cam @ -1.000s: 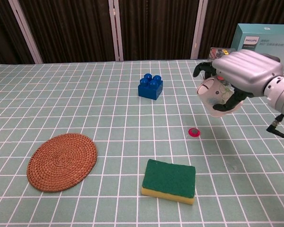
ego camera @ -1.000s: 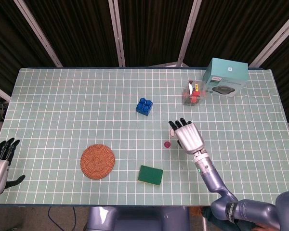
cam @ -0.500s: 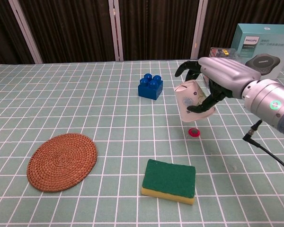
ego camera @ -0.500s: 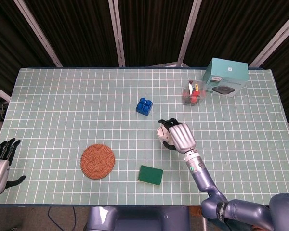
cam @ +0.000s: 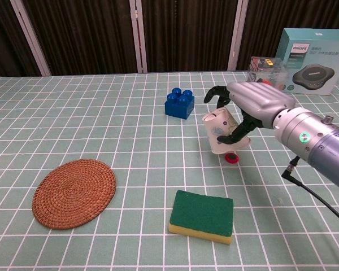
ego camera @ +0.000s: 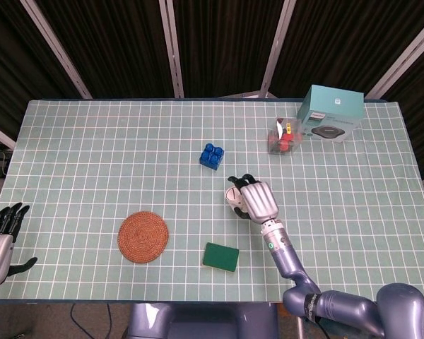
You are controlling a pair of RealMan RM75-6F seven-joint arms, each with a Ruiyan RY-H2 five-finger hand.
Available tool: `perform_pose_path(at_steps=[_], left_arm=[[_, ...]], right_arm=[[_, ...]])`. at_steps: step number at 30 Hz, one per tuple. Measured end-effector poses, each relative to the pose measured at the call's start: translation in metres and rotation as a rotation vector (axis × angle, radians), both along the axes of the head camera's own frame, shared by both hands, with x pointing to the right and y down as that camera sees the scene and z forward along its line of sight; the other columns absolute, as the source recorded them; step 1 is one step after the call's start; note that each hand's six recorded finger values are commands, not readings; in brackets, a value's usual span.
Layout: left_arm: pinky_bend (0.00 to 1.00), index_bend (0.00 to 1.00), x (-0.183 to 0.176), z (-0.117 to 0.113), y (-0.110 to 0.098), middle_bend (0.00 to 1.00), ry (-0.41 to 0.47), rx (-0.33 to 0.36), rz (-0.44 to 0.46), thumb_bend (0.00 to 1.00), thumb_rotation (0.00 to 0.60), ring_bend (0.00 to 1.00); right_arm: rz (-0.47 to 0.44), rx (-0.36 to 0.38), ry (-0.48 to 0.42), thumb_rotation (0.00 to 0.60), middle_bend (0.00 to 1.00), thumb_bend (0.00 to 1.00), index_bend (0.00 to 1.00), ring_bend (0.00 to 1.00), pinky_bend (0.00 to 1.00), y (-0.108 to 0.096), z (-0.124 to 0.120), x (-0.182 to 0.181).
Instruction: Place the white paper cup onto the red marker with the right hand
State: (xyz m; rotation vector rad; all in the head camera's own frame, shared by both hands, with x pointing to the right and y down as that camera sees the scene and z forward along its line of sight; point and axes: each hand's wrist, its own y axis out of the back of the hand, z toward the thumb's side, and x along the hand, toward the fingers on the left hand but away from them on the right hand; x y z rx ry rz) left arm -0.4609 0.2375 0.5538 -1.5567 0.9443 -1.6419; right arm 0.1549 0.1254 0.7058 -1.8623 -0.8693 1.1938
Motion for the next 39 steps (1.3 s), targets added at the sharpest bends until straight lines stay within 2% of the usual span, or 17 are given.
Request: perform_pose_path(at_steps=[8,10,15,17,24,33,39], left_arm=[[0.0,0.0,0.001,0.0,0.001,0.0,0.0,0.001,0.001,0.0,0.6,0.0],[0.0,0.0,0.001,0.0,0.001,0.0,-0.001,0.0,0.002,0.0,0.6,0.0],[0.0,0.0,0.0,0.0,0.001,0.0,-0.002,0.001,0.0,0.0,0.6,0.0],[0.0,0.0,0.0,0.0,0.001,0.0,-0.001,-0.001,0.0,0.0,0.6,0.0],[0.0,0.0,0.001,-0.001,0.001,0.0,0.003,-0.001,0.002,0.0,0.6,0.0],[0.0,0.0,0.004,-0.006,0.002,0.0,0.019,0.008,0.011,0.0,0.6,0.0],[0.0,0.0,0.006,-0.012,0.003,0.0,0.033,0.026,0.023,0.0,0.6,0.0]], right_arm=[[0.003,-0.02,0.005,0.6,0.4,0.2,0.23,0.2,0.54,0.005,0.004,0.005],[0.005,-0.023,0.005,0.6,0.37,0.2,0.22,0.18,0.51,0.005,0.004,0.005],[-0.002,-0.049,-0.003,0.6,0.16,0.17,0.05,0.02,0.35,0.009,0.006,0.005],[-0.009,-0.068,-0.011,0.6,0.12,0.16,0.02,0.0,0.31,0.012,0.006,0.005],[-0.026,-0.11,-0.026,0.6,0.09,0.16,0.01,0.0,0.27,0.02,-0.001,0.009],[-0.059,-0.091,-0.043,0.6,0.07,0.15,0.01,0.0,0.21,0.031,-0.031,0.023],[-0.078,-0.006,-0.028,0.6,0.05,0.15,0.0,0.0,0.09,0.032,-0.071,0.056]])
